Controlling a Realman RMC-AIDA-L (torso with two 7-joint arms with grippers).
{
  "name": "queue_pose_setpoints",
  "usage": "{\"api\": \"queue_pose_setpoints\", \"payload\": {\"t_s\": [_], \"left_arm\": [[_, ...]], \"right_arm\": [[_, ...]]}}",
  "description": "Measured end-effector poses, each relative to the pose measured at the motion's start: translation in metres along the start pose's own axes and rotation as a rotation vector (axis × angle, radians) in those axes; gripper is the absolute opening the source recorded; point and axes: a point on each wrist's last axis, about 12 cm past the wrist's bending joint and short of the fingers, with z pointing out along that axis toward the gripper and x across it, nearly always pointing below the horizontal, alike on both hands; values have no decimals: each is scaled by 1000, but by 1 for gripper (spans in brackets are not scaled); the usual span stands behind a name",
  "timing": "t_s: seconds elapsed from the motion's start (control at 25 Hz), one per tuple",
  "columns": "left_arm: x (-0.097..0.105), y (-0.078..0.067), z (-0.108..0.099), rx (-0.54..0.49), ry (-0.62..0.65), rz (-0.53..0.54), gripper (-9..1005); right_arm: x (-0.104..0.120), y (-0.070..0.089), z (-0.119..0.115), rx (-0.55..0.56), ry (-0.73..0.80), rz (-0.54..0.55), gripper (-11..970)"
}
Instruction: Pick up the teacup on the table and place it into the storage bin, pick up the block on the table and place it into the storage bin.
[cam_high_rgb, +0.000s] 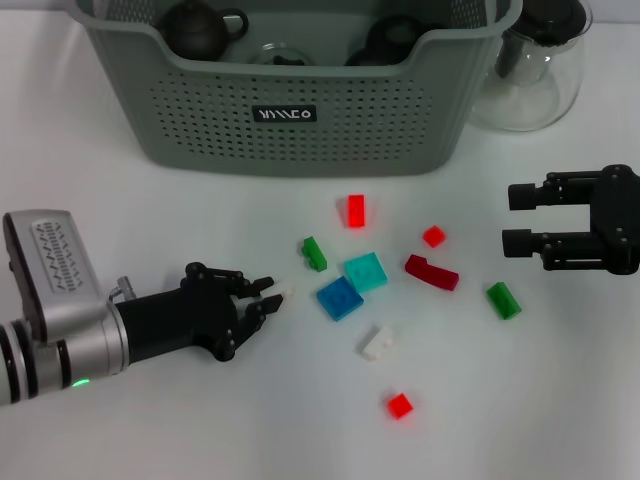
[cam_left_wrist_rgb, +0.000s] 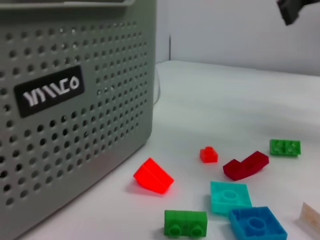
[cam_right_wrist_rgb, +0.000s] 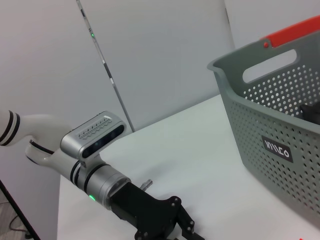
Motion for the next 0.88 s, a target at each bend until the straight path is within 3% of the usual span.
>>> {"api": "queue_pose_setpoints", "payload": {"t_s": [0.28,0.48,0.64,0.88], "left_arm": [[-17,13,-20,46,-59,-129,155],[-39,28,-45,125,-101,-295,168],[-75,42,-63,228,-221,-388,178],[-134,72,-64,309,-290,-428,194]], "right_arm": [[0,0,0,0,1,0,682],[-1,0,0,-1,1,-1,682],[-2,-1,1,-3,0,-2,683],[-2,-1,1,-4,1,-1,681]]}}
